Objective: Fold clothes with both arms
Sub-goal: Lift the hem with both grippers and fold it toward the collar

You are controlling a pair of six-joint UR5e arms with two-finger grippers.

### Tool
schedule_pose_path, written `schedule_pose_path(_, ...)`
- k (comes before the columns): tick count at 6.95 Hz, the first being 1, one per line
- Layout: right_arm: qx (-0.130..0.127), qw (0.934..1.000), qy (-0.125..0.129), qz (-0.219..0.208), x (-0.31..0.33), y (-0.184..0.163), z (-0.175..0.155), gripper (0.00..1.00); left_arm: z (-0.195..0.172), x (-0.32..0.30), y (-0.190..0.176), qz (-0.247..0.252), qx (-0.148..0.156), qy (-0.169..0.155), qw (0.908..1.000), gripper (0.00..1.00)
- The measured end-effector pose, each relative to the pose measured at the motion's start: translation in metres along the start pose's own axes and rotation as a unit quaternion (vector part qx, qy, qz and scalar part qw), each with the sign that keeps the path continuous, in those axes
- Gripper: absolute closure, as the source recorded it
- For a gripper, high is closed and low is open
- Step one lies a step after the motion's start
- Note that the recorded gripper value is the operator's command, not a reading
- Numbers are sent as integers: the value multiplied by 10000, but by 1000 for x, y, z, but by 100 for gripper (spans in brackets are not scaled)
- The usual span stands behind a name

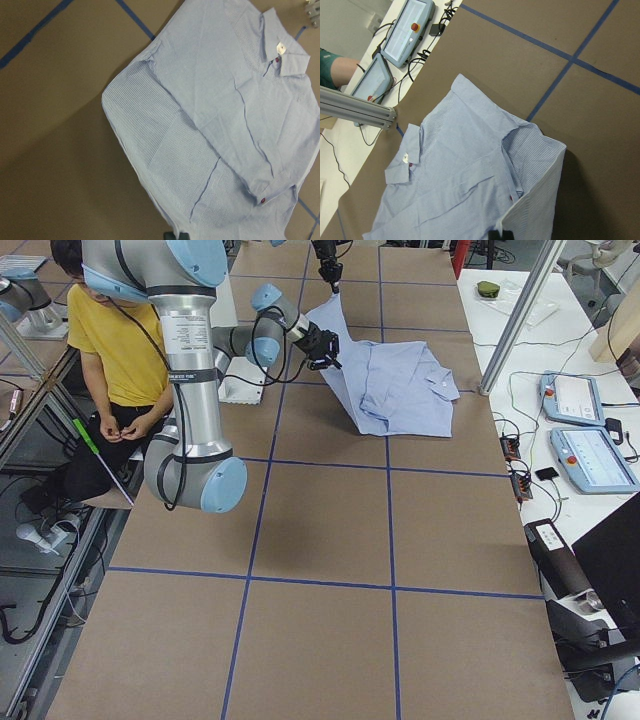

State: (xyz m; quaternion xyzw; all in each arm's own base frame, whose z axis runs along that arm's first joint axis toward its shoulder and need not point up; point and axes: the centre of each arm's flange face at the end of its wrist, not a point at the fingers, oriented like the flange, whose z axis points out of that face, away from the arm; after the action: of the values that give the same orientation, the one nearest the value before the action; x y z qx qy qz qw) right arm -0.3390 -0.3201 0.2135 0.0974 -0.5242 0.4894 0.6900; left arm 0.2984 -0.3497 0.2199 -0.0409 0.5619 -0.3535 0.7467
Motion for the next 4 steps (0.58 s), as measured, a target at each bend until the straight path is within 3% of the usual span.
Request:
schedule_pose_path(2,344,9993,-109,132,-27,-9,32,100,22,12,-27,-122,274,-52,9995,100)
schedule_pose_path(4,772,9968,-38,220,-47,-29,78,100,59,39,-62,-255,576,-94,9980,100)
